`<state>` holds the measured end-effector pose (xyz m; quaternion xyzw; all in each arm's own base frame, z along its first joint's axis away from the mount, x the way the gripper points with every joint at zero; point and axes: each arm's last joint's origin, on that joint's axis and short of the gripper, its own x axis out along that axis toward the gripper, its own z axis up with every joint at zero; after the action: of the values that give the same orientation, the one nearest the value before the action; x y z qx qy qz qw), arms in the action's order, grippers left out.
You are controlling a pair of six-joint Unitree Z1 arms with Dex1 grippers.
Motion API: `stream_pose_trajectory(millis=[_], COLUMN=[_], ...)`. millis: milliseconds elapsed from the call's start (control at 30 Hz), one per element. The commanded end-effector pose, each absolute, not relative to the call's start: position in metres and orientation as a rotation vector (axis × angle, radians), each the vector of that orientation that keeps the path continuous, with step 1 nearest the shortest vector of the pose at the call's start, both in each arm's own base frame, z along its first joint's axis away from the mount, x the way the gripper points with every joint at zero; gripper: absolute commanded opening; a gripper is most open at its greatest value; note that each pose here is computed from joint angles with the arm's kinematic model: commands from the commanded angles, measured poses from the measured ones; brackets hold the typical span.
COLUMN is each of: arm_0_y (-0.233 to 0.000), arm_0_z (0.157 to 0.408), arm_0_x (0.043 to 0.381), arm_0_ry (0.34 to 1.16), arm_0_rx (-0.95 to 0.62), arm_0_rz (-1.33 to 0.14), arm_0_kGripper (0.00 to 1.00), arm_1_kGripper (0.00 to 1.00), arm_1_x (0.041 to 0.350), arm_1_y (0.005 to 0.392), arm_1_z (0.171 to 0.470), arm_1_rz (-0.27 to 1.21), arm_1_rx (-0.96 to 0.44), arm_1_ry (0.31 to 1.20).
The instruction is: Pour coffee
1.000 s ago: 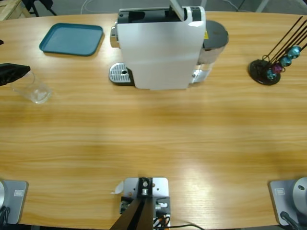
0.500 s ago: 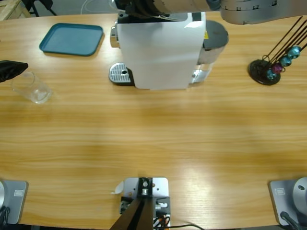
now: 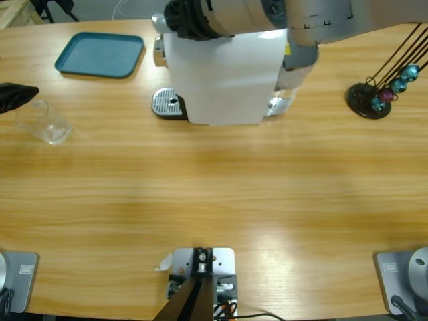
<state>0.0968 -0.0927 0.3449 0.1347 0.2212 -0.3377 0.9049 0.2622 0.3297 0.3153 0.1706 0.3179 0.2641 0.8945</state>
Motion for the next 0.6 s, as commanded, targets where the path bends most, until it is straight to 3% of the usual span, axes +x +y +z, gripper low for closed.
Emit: stream_pose_trajectory(millis=[33, 67, 100, 133, 233, 333, 500, 600], arm_0_y=[-0.094, -0.093, -0.092, -0.089, -0.081, -0.073, -0.076, -0.08], arm_0_z=[0.337, 0.337, 0.336, 0.334, 0.324, 0.316, 0.282, 0.259], arm_0_x=[0.099, 0.1, 0.1, 0.101, 0.105, 0.11, 0.122, 0.13], arm_0_ry=[0.489, 0.491, 0.497, 0.506, 0.539, 0.573, 0.69, 0.669], arm_0_rx=[0.264, 0.258, 0.252, 0.244, 0.211, 0.155, 0.095, 0.095], arm_0_rz=[-0.673, -0.667, -0.646, -0.606, -0.417, -0.277, -0.122, -0.058], arm_0_kGripper=[0.996, 0.996, 0.996, 0.996, 0.996, 0.996, 0.996, 1.0], arm_1_kGripper=[0.0, 0.0, 0.212, 0.962, 1.0, 1.0, 1.0, 1.0], arm_1_x=[0.255, 0.254, 0.251, 0.244, 0.215, 0.182, 0.144, 0.124], arm_1_y=[0.333, 0.331, 0.327, 0.318, 0.283, 0.247, 0.203, 0.179], arm_1_z=[0.216, 0.231, 0.249, 0.278, 0.35, 0.398, 0.403, 0.386], arm_1_rz=[0.433, 0.475, 0.515, 0.554, 0.689, 0.834, 0.907, 0.927], arm_1_rx=[0.089, 0.067, 0.038, 0.009, -0.075, -0.077, -0.106, -0.13], arm_1_ry=[0.894, 0.847, 0.803, 0.765, 0.671, 0.587, 0.692, 0.788])
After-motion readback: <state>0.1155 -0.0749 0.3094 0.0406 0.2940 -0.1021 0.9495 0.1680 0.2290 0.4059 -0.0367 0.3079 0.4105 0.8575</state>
